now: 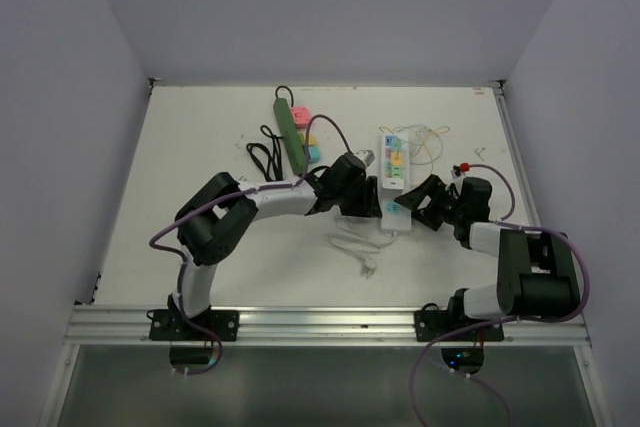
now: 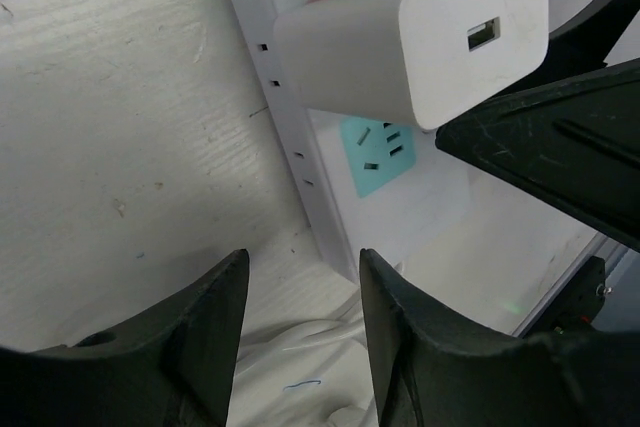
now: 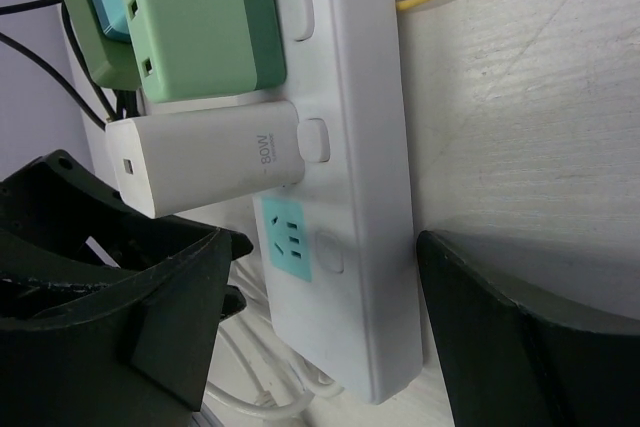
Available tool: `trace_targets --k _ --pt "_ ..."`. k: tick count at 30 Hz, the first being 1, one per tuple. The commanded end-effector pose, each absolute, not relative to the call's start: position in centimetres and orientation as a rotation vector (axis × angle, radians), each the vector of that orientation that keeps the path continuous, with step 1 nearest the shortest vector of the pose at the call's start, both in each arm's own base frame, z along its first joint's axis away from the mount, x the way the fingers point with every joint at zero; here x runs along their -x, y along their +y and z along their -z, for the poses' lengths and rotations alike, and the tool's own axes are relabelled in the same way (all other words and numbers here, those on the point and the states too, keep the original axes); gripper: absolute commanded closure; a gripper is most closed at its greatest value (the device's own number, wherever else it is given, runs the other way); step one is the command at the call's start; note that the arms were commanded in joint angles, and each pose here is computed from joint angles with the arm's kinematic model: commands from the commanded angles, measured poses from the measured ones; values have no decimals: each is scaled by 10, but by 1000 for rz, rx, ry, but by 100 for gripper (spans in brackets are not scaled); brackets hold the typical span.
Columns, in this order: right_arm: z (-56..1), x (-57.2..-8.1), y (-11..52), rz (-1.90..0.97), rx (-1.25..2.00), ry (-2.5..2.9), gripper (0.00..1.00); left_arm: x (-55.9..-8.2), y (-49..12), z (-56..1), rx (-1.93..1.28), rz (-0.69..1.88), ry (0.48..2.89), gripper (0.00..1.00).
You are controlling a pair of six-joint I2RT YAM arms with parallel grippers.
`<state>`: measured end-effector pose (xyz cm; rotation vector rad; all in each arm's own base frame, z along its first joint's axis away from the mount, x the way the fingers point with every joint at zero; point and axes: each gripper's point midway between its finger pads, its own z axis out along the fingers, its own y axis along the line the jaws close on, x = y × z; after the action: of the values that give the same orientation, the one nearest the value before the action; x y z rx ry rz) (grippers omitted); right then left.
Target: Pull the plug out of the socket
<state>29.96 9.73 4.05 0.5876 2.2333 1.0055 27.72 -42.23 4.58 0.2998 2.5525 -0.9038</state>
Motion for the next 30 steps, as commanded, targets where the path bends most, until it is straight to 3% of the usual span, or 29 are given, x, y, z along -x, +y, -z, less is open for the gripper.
trace_targets --k 1,11,19,24,30 --pt "-25 -290 96 -995 -617 2280 21 -282 -436 -43 -236 1003 2514 49" --pt "-35 -289 104 -1055 -557 2249 23 -273 -433 -8 -172 1022 2589 56" --pt "-76 -291 127 -1167 -363 2132 37 -261 -425 11 -111 1085 2647 58" --pt "-99 -291 136 -1193 -264 2063 51 -260 -422 10 -95 1122 2634 59" --pt "-103 -289 152 -1177 -161 2087 60 -260 -426 1 -108 1175 2595 59"
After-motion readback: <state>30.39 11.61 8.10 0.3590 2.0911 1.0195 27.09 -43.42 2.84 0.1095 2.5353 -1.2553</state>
